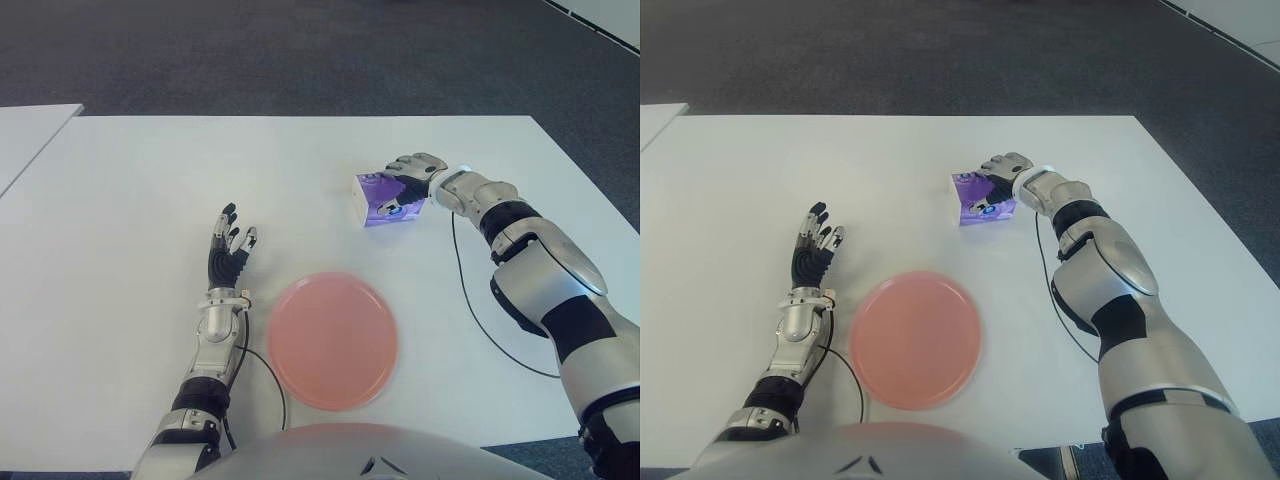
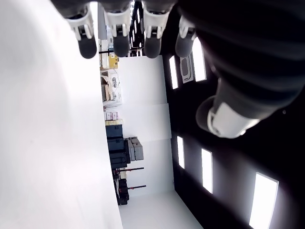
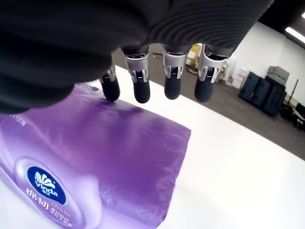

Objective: Put the tissue paper into the plate.

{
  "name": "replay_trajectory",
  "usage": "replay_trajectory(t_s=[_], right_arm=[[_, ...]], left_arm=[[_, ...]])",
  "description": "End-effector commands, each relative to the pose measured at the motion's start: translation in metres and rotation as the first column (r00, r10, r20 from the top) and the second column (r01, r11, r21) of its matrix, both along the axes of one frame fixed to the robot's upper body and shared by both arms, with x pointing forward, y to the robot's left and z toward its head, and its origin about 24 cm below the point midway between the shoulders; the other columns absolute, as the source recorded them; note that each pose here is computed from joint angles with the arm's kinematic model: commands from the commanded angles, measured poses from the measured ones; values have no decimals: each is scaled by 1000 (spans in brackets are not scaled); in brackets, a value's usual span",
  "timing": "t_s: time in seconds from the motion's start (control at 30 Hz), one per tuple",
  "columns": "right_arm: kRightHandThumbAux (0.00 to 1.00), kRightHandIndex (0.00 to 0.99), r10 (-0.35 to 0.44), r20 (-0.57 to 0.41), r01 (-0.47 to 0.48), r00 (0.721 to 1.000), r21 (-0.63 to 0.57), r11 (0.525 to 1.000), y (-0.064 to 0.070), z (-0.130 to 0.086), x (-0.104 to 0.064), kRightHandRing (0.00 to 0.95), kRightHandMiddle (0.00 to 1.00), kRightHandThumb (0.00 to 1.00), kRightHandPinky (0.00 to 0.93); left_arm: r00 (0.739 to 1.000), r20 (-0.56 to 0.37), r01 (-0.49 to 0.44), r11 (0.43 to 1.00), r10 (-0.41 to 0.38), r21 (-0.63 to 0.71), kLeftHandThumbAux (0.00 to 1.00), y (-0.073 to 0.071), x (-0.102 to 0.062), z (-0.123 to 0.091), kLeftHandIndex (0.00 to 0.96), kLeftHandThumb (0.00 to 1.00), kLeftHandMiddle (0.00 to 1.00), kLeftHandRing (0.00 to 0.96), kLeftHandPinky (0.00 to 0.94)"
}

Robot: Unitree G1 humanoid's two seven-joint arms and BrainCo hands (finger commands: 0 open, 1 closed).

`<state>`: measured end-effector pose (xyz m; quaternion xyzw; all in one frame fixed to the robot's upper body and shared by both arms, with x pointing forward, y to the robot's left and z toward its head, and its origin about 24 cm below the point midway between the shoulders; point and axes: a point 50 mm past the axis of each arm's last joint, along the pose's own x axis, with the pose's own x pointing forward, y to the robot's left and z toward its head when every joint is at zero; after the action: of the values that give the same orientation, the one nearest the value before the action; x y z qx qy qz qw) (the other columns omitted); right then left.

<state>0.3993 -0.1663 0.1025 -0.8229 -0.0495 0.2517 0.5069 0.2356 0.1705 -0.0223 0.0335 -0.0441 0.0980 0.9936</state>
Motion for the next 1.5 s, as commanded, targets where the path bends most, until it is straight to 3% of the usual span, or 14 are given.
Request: replay_trajectory(t_s=[0.03, 1.0, 1.5], right_arm=[[157, 0, 8, -28, -8, 1000, -7, 1000, 3, -12, -4, 0, 0, 518, 0], [165, 0, 55, -60, -53, 997, 26, 998, 18, -27, -11, 0, 0, 507, 0], [168, 0, 61, -117, -63, 991, -10, 998, 20, -50, -21, 0, 0, 515, 0]], left_arm=[[990, -142, -25, 1000, 24, -6, 607, -1, -30, -30, 28, 182, 28, 5, 18], [989, -145, -26, 1000, 24, -6, 613, -2, -31, -32, 26, 184, 32, 11, 27], [989, -145, -30, 1000, 29, 0, 620, 0, -34, -32, 20, 172, 26, 4, 14]])
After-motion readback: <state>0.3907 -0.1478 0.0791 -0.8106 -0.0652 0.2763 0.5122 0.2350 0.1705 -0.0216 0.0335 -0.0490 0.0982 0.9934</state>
